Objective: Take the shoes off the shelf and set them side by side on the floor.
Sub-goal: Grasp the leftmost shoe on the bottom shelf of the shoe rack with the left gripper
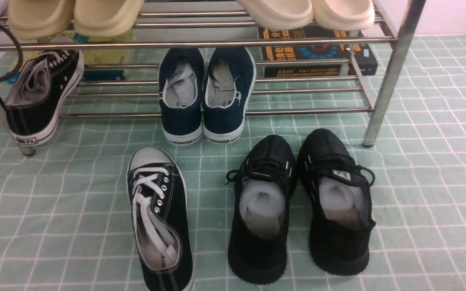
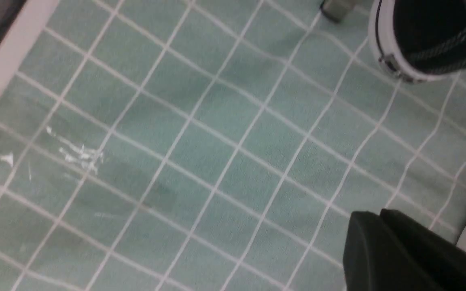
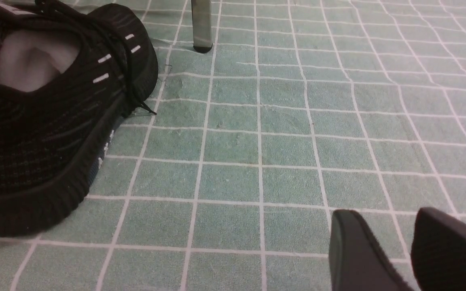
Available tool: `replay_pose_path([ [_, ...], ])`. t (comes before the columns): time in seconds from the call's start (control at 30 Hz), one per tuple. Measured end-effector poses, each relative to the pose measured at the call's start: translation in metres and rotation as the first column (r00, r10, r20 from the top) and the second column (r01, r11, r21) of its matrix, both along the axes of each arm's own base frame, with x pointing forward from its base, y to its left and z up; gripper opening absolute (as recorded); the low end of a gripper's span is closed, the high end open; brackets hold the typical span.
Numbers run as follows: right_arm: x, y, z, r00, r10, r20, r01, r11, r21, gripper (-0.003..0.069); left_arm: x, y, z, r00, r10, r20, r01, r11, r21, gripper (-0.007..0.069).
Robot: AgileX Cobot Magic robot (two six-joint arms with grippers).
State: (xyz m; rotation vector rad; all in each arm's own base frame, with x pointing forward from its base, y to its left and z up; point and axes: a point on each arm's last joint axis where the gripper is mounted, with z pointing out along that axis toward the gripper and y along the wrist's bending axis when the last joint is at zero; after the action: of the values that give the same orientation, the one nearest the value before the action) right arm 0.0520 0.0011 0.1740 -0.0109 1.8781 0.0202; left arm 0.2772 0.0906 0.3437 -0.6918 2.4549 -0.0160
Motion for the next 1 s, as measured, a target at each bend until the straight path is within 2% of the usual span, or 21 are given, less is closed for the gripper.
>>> replay_pose_path([
  [0.07, 0.0, 0.0, 0.0, 1.0, 0.0, 0.0, 0.0, 1.0, 0.0, 0.0239, 0.004, 0.001, 0.001, 0.999, 0.003, 0.037, -0.003, 1.0, -0.008, 0.0094],
  [0.1, 0.0, 0.0, 0.0, 1.0, 0.0, 0.0, 0.0, 1.0, 0.0, 0.0239, 0.01, 0.0, 0.0, 0.996, 0.009, 0.085, -0.006, 0.999, -0.036, 0.0143],
  [0.13, 0.0, 0.0, 0.0, 1.0, 0.0, 0.0, 0.0, 1.0, 0.0, 0.0239, 0.011, 0.0, 0.0, 0.996, 0.009, 0.093, -0.006, 0.999, -0.037, 0.0156],
  [0.23, 0.0, 0.0, 0.0, 1.0, 0.0, 0.0, 0.0, 1.0, 0.0, 0.0239, 0.025, 0.001, -0.007, 0.99, 0.022, 0.141, -0.01, 0.996, -0.085, 0.029],
  [0.3, 0.0, 0.0, 0.0, 1.0, 0.0, 0.0, 0.0, 1.0, 0.0, 0.0239, 0.029, 0.0, -0.011, 0.99, 0.008, 0.142, 0.005, 0.996, -0.088, 0.0327],
  [0.33, 0.0, 0.0, 0.0, 1.0, 0.0, 0.0, 0.0, 1.0, 0.0, 0.0239, 0.04, -0.007, -0.02, 0.991, -0.052, 0.127, 0.061, 0.996, -0.066, 0.0402],
  [0.4, 0.0, 0.0, 0.0, 1.0, 0.0, 0.0, 0.0, 1.0, 0.0, 0.0239, 0.048, -0.013, -0.028, 0.989, -0.095, 0.116, 0.101, 0.994, -0.042, 0.0432],
  [0.47, 0.0, 0.0, 0.0, 1.0, 0.0, 0.0, 0.0, 1.0, 0.0, 0.0239, 0.059, -0.019, -0.035, 0.984, -0.134, 0.12, 0.135, 0.991, 0.002, 0.0442],
  [0.63, 0.0, 0.0, 0.0, 1.0, 0.0, 0.0, 0.0, 1.0, 0.0, 0.0239, 0.077, -0.015, -0.051, 0.98, -0.138, 0.146, 0.127, 0.989, 0.081, 0.043],
  [1.0, 0.0, 0.0, 0.0, 1.0, 0.0, 0.0, 0.0, 1.0, 0.0, 0.0239, 0.098, -0.011, -0.074, 0.977, -0.112, 0.183, 0.098, 0.992, 0.083, 0.0346],
])
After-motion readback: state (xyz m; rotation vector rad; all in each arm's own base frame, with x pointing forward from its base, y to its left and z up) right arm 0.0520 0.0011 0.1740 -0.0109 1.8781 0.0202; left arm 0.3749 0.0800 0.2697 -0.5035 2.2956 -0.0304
